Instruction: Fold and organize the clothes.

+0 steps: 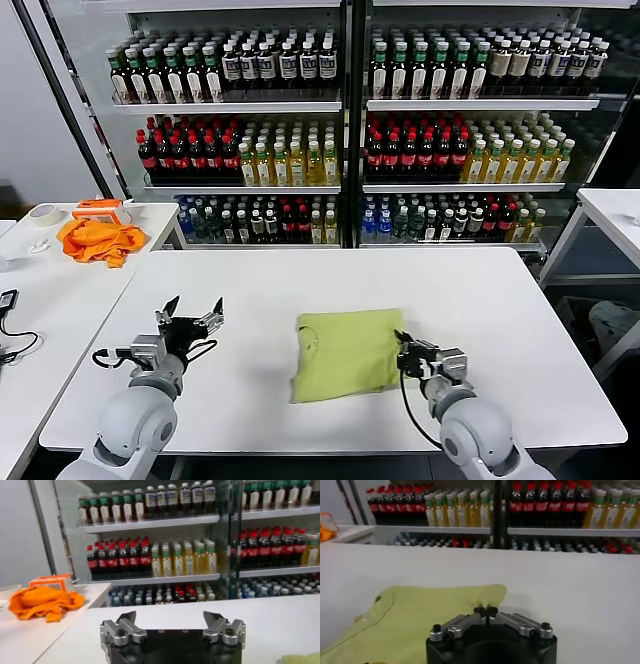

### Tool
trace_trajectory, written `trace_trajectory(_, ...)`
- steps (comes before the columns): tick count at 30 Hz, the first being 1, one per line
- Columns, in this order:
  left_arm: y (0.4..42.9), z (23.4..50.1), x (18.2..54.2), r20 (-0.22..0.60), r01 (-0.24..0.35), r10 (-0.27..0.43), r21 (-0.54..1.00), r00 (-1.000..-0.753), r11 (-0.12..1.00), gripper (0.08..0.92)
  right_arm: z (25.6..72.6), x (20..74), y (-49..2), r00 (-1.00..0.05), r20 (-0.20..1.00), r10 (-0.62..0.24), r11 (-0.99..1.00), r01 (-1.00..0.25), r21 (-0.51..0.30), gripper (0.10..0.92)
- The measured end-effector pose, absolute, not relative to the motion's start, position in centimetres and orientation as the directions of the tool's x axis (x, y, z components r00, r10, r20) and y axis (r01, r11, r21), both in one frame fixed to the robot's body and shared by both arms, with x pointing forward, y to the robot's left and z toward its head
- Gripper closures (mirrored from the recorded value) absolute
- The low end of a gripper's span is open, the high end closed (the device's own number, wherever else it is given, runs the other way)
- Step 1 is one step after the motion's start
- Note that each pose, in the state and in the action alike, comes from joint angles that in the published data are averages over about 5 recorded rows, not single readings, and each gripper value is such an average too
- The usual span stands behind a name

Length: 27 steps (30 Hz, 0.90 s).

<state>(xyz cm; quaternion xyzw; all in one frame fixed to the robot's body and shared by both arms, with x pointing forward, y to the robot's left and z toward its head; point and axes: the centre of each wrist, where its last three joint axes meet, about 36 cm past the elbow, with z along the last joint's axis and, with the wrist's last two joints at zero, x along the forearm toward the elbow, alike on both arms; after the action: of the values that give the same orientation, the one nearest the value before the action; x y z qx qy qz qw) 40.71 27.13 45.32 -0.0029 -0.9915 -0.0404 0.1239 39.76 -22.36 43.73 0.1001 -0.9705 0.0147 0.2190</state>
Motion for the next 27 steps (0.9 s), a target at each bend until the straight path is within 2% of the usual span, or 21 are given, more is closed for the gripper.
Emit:
trace_trajectory(9,26.4,44.2,40.9,0.188,0.065,0.047,0.091,-0.981,0.994,0.177,45.5,39.1,-26.2,-0.914,0.387,-0.121,0.989,-0.144,-0.031,0.632)
trace_trajectory(21,25.9,42.4,41.3,0.131,0.115,0.091,0.189,-0.987,0.975,0.177,46.2,40.5,-31.4,-0.971,0.239,-0.013,0.991,-0.044,-0.123,0.285)
trace_trajectory(24,25.7,42.0,41.5,0.12,0.121,0.097,0.221,-0.988,0.968,0.177,45.5,41.0,-32.7,-0.978,0.209,0.008,0.989,-0.024,-0.149,0.222)
trace_trajectory(27,25.6,41.7,41.7,0.104,0.123,0.1,0.251,-0.99,0.96,0.176,44.7,41.3,-33.7,-0.983,0.182,0.023,0.983,-0.011,-0.182,0.202)
